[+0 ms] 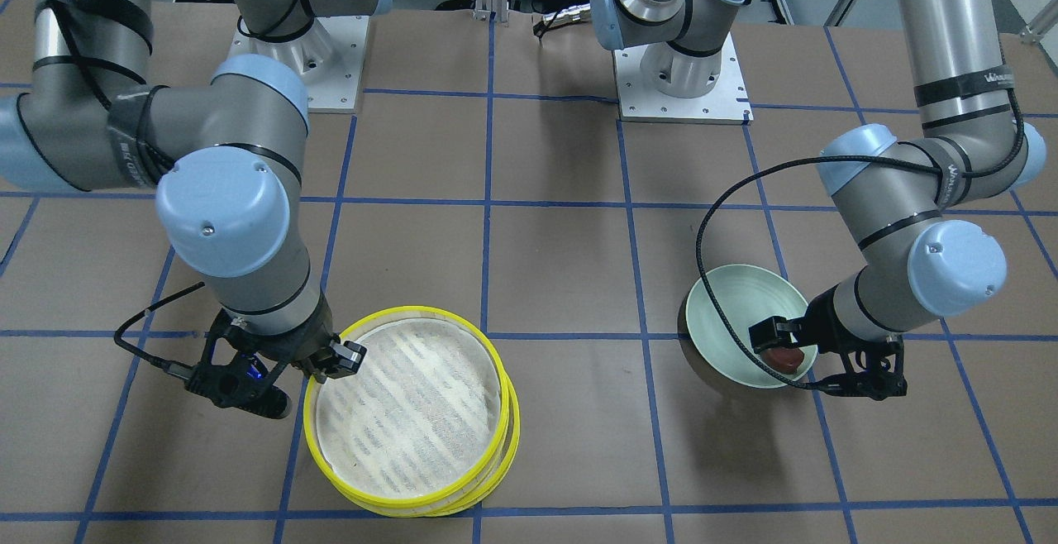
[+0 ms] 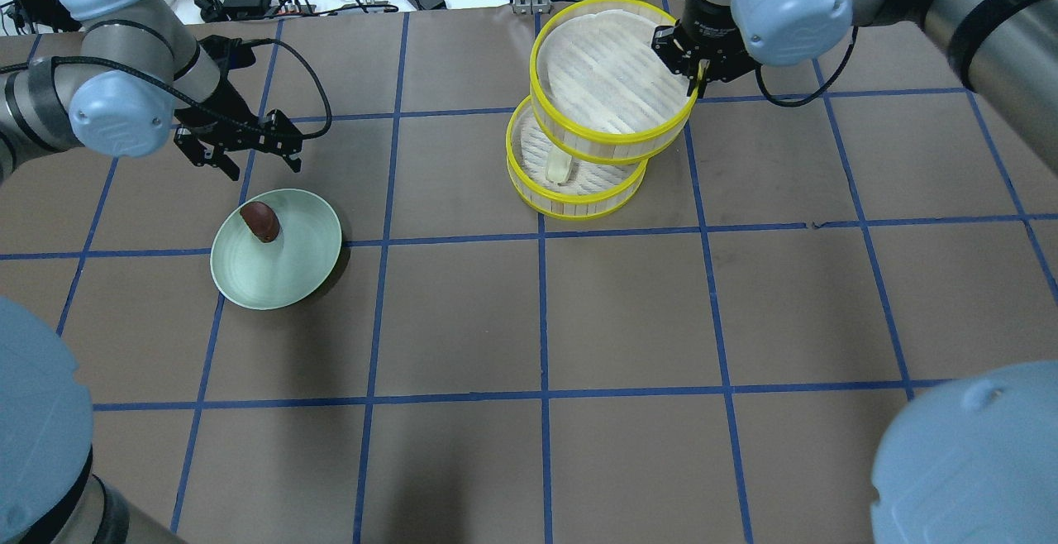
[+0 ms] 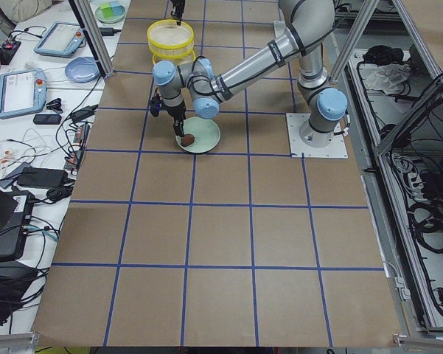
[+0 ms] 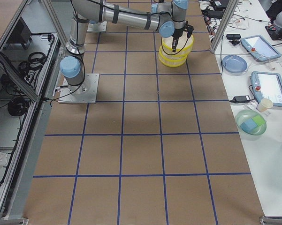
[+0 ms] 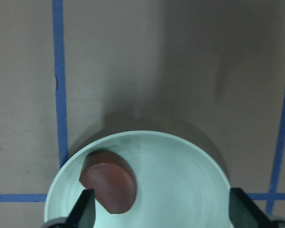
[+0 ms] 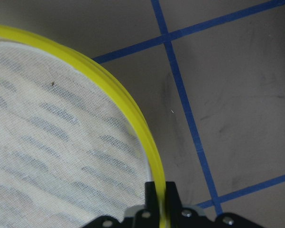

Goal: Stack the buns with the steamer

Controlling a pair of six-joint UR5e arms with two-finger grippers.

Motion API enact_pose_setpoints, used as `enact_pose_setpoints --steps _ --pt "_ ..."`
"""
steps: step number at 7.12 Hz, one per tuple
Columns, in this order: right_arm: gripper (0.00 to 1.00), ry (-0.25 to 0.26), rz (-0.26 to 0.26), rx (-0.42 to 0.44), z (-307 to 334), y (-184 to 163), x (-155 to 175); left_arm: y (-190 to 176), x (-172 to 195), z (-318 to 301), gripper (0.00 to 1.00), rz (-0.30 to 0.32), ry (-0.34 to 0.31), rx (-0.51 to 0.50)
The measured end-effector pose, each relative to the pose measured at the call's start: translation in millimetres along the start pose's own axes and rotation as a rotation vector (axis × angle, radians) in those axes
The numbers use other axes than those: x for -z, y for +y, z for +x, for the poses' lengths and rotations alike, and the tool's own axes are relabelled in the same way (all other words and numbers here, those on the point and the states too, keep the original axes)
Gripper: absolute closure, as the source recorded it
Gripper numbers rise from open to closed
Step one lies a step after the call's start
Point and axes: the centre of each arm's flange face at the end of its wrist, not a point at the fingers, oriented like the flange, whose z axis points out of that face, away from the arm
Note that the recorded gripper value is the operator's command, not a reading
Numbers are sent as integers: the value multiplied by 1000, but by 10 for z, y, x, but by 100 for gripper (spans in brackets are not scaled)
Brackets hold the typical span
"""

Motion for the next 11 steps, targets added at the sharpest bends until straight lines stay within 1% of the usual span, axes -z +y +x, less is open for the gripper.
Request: enact_pose_setpoints --steps 1,2,3,5,7,8,9,11 --pt "100 3 -9 -2 -112 24 -144 -22 -124 -62 22 -15 -5 -3" --pt "100 9 -16 -3 -194 58 -237 -49 -241 -92 52 -29 -5 -2" --pt "100 17 -16 -1 -222 73 -276 -71 -346 -108 100 -44 -2 0" --pt "100 46 -10 4 -205 82 -291 -101 -461 -115 100 -60 6 4" --pt "100 57 -10 7 -195 88 -292 -133 -408 -117 100 -46 11 18" --pt "100 59 -13 8 -193 93 -302 -159 -296 -113 100 -23 14 47" --pt "100 60 -17 9 -192 98 -318 -195 -131 -75 100 12 31 98" --pt "100 65 -27 11 -179 133 -373 -250 299 164 100 93 77 189"
